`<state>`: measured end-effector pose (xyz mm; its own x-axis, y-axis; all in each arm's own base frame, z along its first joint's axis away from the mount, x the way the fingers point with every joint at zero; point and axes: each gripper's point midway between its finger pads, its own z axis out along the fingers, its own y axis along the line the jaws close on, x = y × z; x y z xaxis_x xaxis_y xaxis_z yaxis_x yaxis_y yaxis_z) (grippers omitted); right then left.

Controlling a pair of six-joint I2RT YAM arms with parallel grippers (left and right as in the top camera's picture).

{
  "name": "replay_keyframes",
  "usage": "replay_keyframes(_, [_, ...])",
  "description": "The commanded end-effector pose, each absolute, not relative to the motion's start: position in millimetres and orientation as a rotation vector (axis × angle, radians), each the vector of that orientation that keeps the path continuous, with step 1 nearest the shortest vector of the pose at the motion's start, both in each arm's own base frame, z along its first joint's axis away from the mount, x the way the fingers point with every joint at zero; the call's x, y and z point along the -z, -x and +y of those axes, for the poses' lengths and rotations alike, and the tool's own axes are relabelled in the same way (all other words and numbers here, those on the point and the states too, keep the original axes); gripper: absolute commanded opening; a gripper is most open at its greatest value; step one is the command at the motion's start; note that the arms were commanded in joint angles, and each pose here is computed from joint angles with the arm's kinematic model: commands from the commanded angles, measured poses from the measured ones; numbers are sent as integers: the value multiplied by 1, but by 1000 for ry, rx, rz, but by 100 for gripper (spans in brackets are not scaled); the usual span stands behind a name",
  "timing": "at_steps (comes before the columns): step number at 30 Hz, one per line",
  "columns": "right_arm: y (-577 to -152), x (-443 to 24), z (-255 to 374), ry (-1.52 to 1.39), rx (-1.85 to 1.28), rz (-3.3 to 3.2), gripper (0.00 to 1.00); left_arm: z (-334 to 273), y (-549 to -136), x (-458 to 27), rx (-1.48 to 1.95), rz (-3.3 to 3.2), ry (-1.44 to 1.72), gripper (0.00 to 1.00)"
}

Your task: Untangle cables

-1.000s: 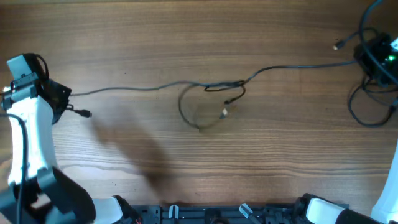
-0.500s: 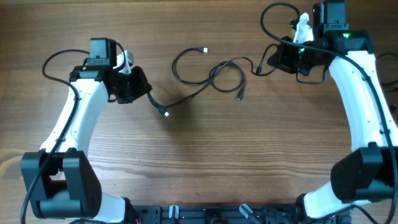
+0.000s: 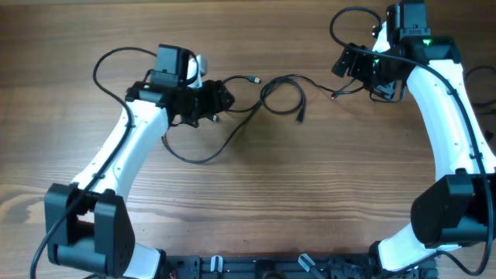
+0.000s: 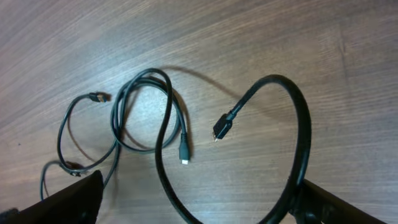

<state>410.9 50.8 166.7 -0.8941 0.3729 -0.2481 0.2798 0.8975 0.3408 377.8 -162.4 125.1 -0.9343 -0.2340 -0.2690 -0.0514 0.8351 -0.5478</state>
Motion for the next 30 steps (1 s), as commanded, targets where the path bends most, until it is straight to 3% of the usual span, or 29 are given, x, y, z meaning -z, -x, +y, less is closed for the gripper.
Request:
replay_keyframes(1, [-415, -163, 48, -500, -403, 2761, 98, -184, -389, -134, 784, 2621, 331, 71])
replay_keyframes(5, [-414, -163, 48, -501, -402, 2765, 99, -207, -405, -140, 745, 2513, 424, 70])
replay_keyframes(15, [-412, -162, 47, -495, -398, 2776, 100, -231, -399, -72, 628, 2626, 502, 67])
replay_keyframes(26, [-409, -161, 46, -476, -382, 2789, 100, -236, -392, -41, 552, 2678, 536, 68])
replay_keyframes(30, [-409, -161, 46, -463, -381, 2789, 99, -233, -394, -35, 498, 2662, 551, 59])
